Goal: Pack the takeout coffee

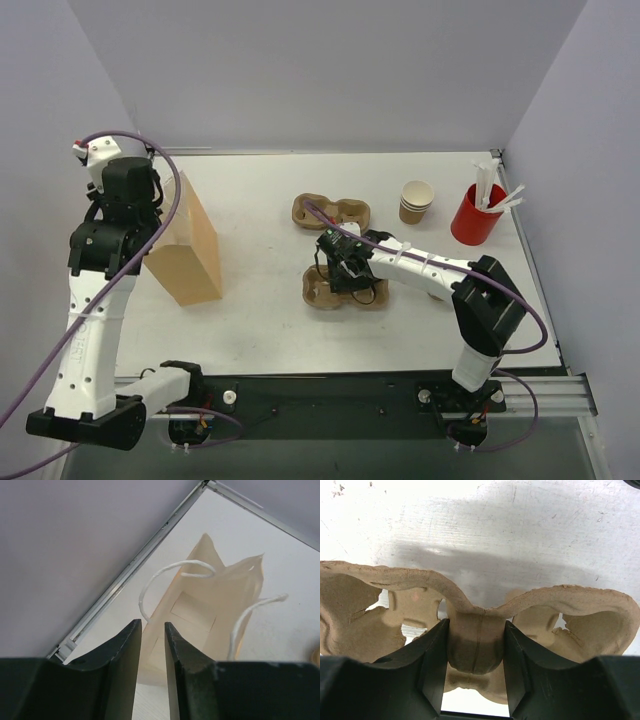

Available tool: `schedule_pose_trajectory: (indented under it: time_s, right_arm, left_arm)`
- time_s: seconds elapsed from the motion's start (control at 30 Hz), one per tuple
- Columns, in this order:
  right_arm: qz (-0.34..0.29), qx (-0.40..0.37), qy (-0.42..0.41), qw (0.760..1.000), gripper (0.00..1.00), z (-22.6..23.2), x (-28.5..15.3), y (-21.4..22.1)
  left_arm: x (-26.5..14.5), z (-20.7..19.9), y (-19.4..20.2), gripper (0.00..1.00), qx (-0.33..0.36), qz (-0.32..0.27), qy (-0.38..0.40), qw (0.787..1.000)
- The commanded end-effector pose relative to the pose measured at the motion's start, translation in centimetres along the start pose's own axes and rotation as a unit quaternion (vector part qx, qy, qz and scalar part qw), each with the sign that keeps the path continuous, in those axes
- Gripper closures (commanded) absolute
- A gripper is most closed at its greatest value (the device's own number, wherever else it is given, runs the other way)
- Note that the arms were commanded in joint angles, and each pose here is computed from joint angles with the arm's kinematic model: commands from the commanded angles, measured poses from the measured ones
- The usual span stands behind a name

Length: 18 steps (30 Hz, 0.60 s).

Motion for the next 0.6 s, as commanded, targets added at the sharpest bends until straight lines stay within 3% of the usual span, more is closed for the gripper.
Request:
schedule_pose_trajectory:
  time_s: [0.0,0.33,0.57]
  right_arm:
    - [-0.013,-0.008,-0.002,1.0,0.63,-0.2,-1.5,-0.8]
    - [-0.016,-0.014,-0.013,1.0,0.63,0.0,-1.7,-1.1]
    - [-0.016,-0.015,-0.018,1.0,0.63,0.0,-1.7,-1.1]
  left_arm:
    - [2.3,0.1,-0.3,0.65,0.0,0.017,0.006,1.0]
    - [6.8,-2.4,0.6,0.65,0.007,0.068,0.039,0.997]
    - [9.3,-1.6,1.2,0.65,0.027,0.069,-0.02,0.997]
Point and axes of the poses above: each gripper's point midway between its finger pads, its own x axis out along the fingers, its own z axis along the line the jaws close on, y = z × x, the point moved 8 cm from there along -x, back along the fingers, and after that the axes turned 15 degrees about -x, right-handed, at the moved point
